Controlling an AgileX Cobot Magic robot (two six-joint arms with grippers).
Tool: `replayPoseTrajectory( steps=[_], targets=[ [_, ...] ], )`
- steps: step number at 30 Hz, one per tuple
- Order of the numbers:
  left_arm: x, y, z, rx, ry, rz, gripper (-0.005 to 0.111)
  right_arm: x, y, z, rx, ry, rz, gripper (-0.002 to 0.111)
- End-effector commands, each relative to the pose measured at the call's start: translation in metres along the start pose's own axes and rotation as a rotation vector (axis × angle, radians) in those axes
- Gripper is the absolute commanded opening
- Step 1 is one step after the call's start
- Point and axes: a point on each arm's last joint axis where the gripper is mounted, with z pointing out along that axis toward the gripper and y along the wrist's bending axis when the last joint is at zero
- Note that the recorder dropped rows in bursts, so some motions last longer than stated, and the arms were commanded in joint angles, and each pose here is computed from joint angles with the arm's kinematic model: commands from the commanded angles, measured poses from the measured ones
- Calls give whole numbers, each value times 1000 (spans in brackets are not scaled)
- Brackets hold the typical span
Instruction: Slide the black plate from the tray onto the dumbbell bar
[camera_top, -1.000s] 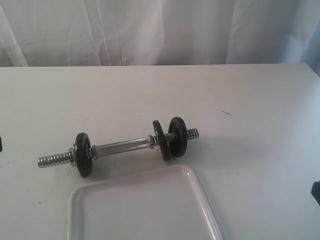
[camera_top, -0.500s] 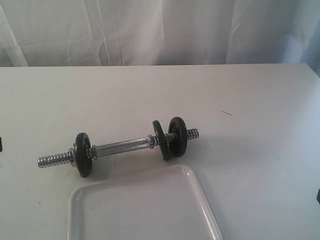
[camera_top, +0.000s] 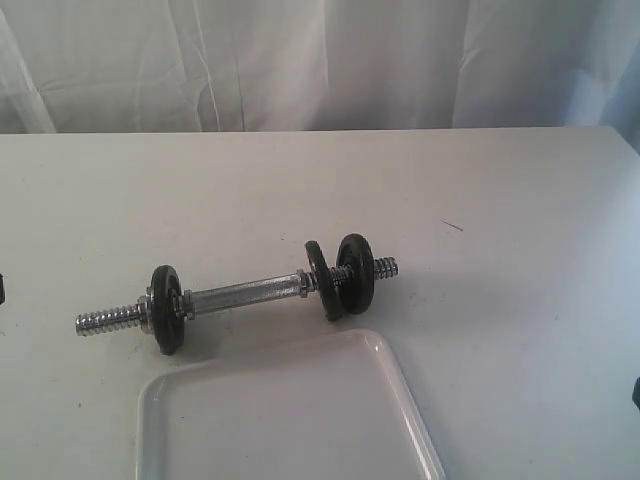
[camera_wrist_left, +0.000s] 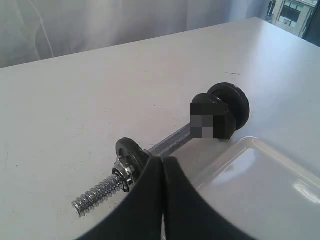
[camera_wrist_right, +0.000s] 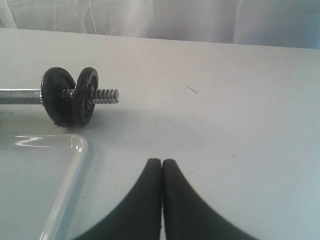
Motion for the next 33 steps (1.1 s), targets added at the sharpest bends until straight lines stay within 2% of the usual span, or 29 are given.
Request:
replayPoseTrajectory(
  steps=[1,13,17,20,25,28,33],
  targets=[
    [1,0,-1,0,-1,-6,0,1,0,0,4,-7,-10,0],
    [10,1,2,-1,7,-4,0,1,0,0,4,-5,-10,0],
    [22,2,5,-4,43,-4,0,1,0,0,4,-5,-10,0],
    [37,3,8,-4,86,68,0,1,0,0,4,-5,-10,0],
    [62,5,13,-8,114,66,0,1,0,0,4,-5,-10,0],
    [72,9,14,-47,125,72,0,1,0,0,4,-5,-10,0],
    [89,22,14,-176,153,26,0,1,0,0,4,-5,-10,0]
  ],
)
